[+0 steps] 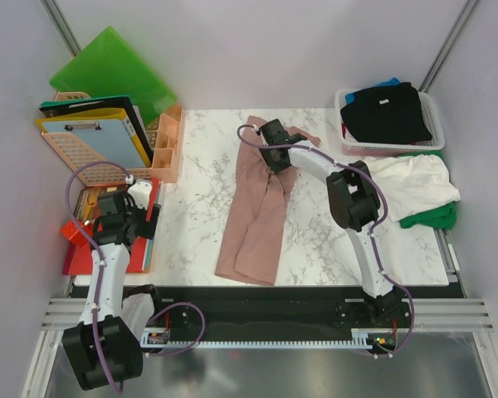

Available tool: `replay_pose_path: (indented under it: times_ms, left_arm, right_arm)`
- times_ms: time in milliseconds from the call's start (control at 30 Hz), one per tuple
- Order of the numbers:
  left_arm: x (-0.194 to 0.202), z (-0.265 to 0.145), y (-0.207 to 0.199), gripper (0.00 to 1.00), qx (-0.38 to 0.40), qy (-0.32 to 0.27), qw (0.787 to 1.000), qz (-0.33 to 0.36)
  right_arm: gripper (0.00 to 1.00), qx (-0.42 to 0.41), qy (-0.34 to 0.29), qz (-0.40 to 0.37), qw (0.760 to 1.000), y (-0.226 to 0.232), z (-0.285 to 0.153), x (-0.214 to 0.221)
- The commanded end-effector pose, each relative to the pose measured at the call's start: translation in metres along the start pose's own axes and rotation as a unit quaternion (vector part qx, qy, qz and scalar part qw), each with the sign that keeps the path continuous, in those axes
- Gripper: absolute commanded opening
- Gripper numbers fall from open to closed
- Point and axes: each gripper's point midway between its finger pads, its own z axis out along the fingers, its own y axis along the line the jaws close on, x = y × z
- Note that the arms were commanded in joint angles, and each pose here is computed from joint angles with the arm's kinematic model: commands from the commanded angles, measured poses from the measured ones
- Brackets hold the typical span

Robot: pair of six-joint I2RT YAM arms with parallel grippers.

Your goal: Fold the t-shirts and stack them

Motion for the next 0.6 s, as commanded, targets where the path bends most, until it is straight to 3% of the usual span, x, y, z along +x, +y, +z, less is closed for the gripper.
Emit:
replay_pose_path:
  times_ms: [0, 200, 300, 400, 500, 567]
  left_arm:
    - [-0.006, 0.000, 0.002, 0.91, -0.002, -0.012, 1.000, 0.005]
    - [-0.003, -0.001, 0.004, 0.91, -0.008, -0.011, 1.000, 0.012]
    - [-0.002, 0.000, 0.002, 0.91, -0.005, -0.011, 1.000, 0.012]
    - [-0.002, 0.002, 0.001, 0.91, -0.001, -0.012, 1.000, 0.011]
    - [-0.003, 0.003, -0.001, 0.91, 0.003, -0.013, 1.000, 0.007]
    - [-0.003, 0.004, -0.002, 0.91, 0.007, -0.015, 1.000, 0.005]
  right_arm:
    - [0.49, -0.013, -0.025, 0.001, 1.000, 0.013, -0.013, -0.016]
    - [0.59, 0.040, -0.040, 0.018, 0.998, -0.008, -0.025, -0.024]
    - [0.68, 0.057, -0.084, 0.040, 0.994, -0.025, -0.055, -0.043]
    - [0.85, 0.041, -0.134, 0.065, 0.988, -0.026, -0.083, -0.062]
    - [0.96, 0.016, -0.135, 0.063, 0.989, -0.020, -0.093, -0.066]
    - [0.97, 0.006, -0.124, 0.055, 0.991, -0.018, -0.095, -0.067]
